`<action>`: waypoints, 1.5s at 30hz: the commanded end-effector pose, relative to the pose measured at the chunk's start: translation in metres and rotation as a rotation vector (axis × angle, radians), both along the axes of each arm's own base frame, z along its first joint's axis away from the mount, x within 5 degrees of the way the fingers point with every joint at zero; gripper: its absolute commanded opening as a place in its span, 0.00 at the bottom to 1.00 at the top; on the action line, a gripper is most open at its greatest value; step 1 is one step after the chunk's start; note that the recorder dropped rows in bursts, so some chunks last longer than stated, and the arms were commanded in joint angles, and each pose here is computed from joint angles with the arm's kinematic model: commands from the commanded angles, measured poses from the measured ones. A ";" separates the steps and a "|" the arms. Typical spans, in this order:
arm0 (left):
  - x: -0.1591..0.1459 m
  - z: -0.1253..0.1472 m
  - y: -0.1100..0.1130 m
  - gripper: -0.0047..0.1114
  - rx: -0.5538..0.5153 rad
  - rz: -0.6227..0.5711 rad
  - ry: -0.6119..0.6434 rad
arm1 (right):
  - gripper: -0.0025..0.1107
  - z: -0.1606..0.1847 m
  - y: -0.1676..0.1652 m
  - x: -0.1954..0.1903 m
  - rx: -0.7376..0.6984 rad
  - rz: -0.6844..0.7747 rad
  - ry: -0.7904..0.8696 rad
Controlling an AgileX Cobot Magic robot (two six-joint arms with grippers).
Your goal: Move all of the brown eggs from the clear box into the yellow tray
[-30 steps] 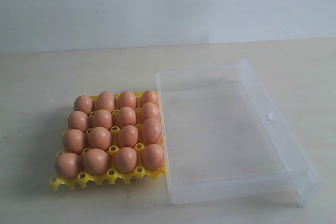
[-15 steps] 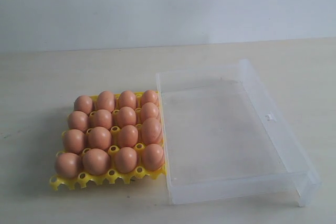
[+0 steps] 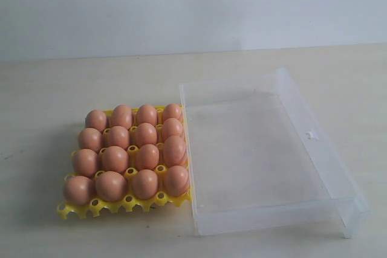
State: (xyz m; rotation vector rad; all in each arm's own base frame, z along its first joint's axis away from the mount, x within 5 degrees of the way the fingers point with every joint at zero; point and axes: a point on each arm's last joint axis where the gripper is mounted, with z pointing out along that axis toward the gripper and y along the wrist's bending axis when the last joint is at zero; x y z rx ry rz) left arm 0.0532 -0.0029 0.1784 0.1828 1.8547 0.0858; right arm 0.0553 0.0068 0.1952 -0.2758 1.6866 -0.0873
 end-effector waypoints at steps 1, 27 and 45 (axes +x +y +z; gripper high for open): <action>0.000 0.002 0.000 0.04 -0.002 -0.001 -0.017 | 0.02 0.000 -0.001 0.000 0.264 -0.050 0.003; 0.000 0.002 0.000 0.04 -0.002 -0.001 -0.017 | 0.02 0.001 -0.002 0.000 0.318 -0.059 -0.004; 0.000 0.002 0.000 0.04 -0.002 -0.001 -0.017 | 0.02 0.001 -0.002 0.000 0.316 -0.060 -0.004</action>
